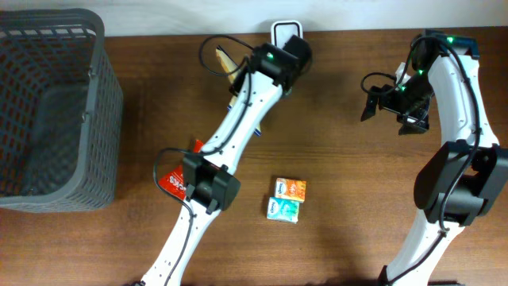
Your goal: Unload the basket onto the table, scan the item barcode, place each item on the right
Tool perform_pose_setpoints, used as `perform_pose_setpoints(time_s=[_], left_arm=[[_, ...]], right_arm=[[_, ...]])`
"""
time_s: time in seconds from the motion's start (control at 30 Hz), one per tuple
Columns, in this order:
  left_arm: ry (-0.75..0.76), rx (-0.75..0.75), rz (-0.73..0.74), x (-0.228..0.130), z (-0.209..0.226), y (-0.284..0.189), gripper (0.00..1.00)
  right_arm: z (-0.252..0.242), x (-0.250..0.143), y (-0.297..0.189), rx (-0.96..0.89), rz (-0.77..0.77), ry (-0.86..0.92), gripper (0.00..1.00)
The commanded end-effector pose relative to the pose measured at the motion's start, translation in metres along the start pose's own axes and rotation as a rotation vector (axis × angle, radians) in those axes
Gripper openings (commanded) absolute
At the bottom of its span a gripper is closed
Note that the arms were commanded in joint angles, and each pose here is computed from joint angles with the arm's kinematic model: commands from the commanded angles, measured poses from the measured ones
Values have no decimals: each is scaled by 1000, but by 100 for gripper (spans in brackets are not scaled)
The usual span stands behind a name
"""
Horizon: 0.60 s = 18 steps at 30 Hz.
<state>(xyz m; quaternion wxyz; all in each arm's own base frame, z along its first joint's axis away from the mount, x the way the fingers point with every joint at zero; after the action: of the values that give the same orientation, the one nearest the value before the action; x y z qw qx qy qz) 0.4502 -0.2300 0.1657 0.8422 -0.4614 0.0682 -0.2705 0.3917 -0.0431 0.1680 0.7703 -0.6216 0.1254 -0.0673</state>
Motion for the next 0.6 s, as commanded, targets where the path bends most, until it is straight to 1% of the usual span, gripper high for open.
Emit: perform_pose_setpoints(time_s=[0.0,0.1,0.17,0.27,0.3,0.33,0.37,0.5,0.57], left_arm=[[131,-34,-18,-3,-32,-20,0],[173,-66,-35,-3,-62,-23,0],[181,-143,-63,0,-88,-28,0],[196,-252,-95,2,-116,-39,0],[204,-273,-96,0,-121,-43,7],[211,-285,-94,-1,-124,-45,23],[213,-289,-88,-3,-126,-46,29],[132,-353,-79,-6,-120,-61,31],[104,-422,-112,-2,-113,-75,38]], right_arm=[[-3,1,3,-10,5,-2,99],[-4,1,3,-10,6,-2,98],[-5,0,2,-9,10,2,99],[-12,-2,0,-8,20,22,99],[-15,-3,0,-7,25,32,99],[-17,-4,-1,-6,29,40,99],[-21,-5,-3,-2,35,53,99],[-30,-7,-8,17,43,85,99],[-31,-9,-9,16,49,88,99]])
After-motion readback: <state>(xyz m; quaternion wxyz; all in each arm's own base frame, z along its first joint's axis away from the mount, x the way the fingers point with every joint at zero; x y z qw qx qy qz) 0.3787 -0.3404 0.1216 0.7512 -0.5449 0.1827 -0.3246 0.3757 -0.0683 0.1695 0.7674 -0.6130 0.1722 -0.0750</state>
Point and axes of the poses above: each gripper's point midway between its finger pads, its own y axis out along the fingers, its own z axis along the line the jaws close on, x = y × z, the point moved 5 cm from there along -y, back along the fingers, and after that the axes turned 2 degrees about -y, right-handed, at the moved point
